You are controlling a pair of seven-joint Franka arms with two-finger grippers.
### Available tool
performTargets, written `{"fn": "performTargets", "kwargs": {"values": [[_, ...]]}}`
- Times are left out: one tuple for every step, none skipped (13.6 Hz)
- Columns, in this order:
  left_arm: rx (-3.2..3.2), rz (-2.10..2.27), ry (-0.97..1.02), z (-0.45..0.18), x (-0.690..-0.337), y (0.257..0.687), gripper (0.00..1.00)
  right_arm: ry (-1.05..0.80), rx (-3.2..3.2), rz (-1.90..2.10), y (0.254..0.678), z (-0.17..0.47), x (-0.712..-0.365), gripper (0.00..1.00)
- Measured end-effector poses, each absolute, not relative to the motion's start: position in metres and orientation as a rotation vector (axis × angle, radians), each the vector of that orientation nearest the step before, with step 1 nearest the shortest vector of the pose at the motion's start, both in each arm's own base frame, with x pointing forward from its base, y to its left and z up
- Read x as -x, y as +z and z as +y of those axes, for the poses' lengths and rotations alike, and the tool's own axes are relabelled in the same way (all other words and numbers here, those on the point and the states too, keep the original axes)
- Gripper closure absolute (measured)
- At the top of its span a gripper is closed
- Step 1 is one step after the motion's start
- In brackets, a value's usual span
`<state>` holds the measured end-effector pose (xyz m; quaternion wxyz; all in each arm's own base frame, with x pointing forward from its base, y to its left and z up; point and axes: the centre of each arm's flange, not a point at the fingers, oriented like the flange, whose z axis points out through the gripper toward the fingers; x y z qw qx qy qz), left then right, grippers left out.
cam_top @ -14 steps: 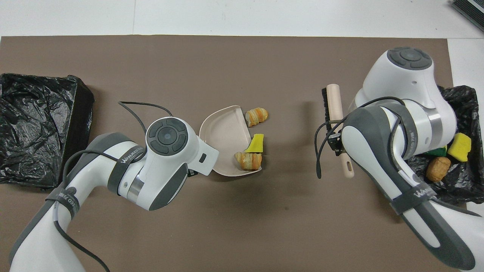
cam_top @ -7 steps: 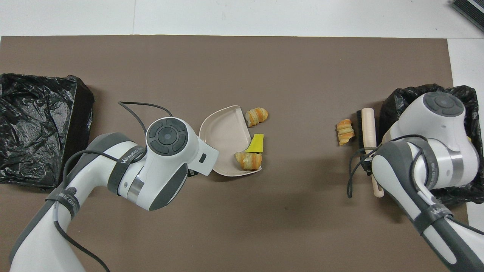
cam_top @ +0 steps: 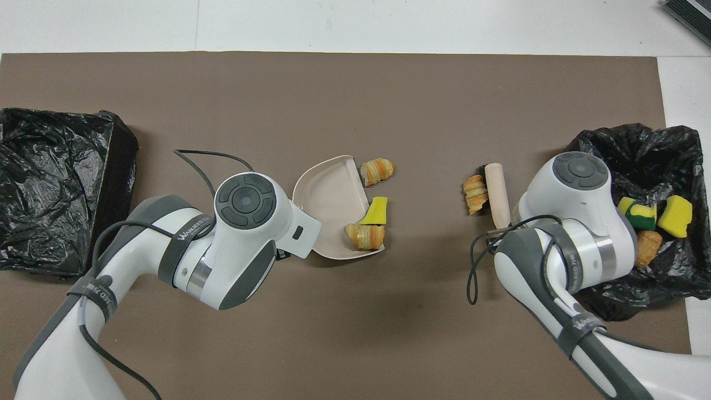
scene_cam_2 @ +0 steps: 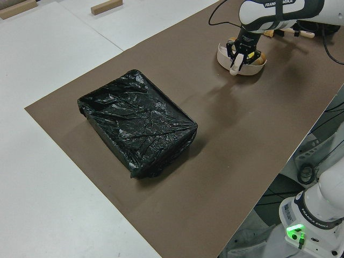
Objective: Sweep and dump trash in bin
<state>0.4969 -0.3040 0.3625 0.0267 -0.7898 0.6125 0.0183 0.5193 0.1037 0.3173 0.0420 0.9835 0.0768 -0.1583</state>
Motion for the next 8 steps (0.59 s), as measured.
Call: {"fn": "performTargets", "kwargs": {"values": [[2.440,1.892,0.057,-0.304,-0.497,0.362,0.69,-0.475,-3.012,0.280,0.318,0.121,-0.523,0.74],[2.440,1.892,0.057,-0.304,-0.497,0.362,0.69,-0.461,-3.016,0.321,0.319,0.139,-0.528,0.74],[2.441,1.892,0.057,-0.304,-0.497,0.362,0.69,-0.444,-3.022,0.355,0.320,0.161,-0.533,0.74],[2.441,1.891,0.057,-0.304,-0.497,0.362,0.69,-0.428,-3.029,0.385,0.321,0.183,-0.539,0.74],[2.441,1.891,0.057,-0.304,-0.497,0.362,0.69,-0.423,-3.037,0.405,0.319,0.198,-0.544,0.74],[2.441,1.891,0.057,-0.304,-0.497,0.362,0.69,-0.421,-3.044,0.428,0.316,0.209,-0.549,0.74],[2.441,1.891,0.057,-0.304,-0.497,0.362,0.69,-0.422,-3.047,0.455,0.313,0.221,-0.551,0.74],[2.441,1.891,0.057,-0.304,-0.497,0.362,0.69,-0.432,-3.057,0.478,0.311,0.235,-0.548,0.74]]}}
